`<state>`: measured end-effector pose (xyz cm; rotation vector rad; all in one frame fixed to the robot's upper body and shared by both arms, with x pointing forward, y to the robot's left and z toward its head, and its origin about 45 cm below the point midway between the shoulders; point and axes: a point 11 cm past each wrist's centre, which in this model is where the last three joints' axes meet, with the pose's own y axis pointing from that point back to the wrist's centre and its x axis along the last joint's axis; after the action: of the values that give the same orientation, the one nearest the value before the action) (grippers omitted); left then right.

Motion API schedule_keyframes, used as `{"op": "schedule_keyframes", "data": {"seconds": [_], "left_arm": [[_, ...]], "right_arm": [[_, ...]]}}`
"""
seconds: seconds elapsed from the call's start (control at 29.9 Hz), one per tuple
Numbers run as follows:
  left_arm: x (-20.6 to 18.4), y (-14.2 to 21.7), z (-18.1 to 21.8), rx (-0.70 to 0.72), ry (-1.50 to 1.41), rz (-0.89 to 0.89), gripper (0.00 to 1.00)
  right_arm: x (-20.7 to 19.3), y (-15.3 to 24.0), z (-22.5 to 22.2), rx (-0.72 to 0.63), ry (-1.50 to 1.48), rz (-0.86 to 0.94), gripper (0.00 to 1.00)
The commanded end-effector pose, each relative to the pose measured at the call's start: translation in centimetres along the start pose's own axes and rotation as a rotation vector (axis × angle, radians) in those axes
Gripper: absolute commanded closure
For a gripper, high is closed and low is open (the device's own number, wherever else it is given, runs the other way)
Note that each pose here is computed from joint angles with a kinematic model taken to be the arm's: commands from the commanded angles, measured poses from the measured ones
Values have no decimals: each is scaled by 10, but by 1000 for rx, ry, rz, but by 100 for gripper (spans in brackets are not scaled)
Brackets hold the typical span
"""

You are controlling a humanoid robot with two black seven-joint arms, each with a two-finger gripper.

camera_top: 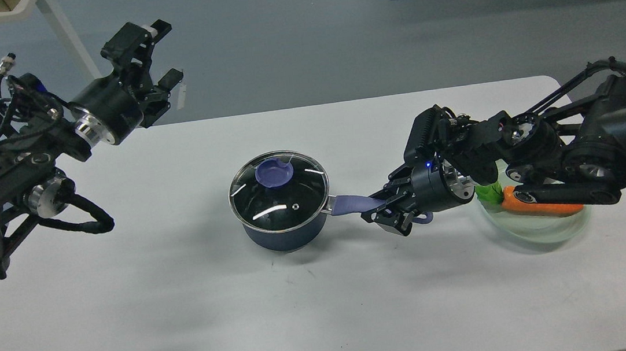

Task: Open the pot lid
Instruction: 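Reach the left gripper to the purple knob on the glass lid, then grasp the knob and lift the glass lid off the pan with the left gripper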

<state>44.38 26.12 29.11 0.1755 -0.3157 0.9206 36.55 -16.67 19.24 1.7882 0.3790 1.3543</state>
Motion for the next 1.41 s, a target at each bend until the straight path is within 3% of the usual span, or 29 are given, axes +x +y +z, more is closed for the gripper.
{"op": "schedule_keyframes", "data": {"seconds": [0.0, 0.23, 0.47, 1.24, 1.31, 1.37], "left_arm": [[-34, -16, 16, -25, -282, -165, 1], [-101, -29, 8, -60, -787, -431, 1], [-127, -21, -23, -67, -1120, -580, 1], [-136, -7, -76, -18, -1228, -659, 2], [-137, -7, -77, -16, -1227, -661, 6], [-138, -7, -77, -22, -1225, -665, 23]], "right_arm": [[-1, 0, 0, 0, -3, 0, 77], [-2, 1, -1, 3, -8, 0, 77], [-9, 4, -7, 22, -22, -10, 78], [-13, 7, -3, 11, -37, -6, 77], [-14, 7, -3, 12, -38, -7, 77], [-15, 6, -3, 12, -40, -8, 77]]}}
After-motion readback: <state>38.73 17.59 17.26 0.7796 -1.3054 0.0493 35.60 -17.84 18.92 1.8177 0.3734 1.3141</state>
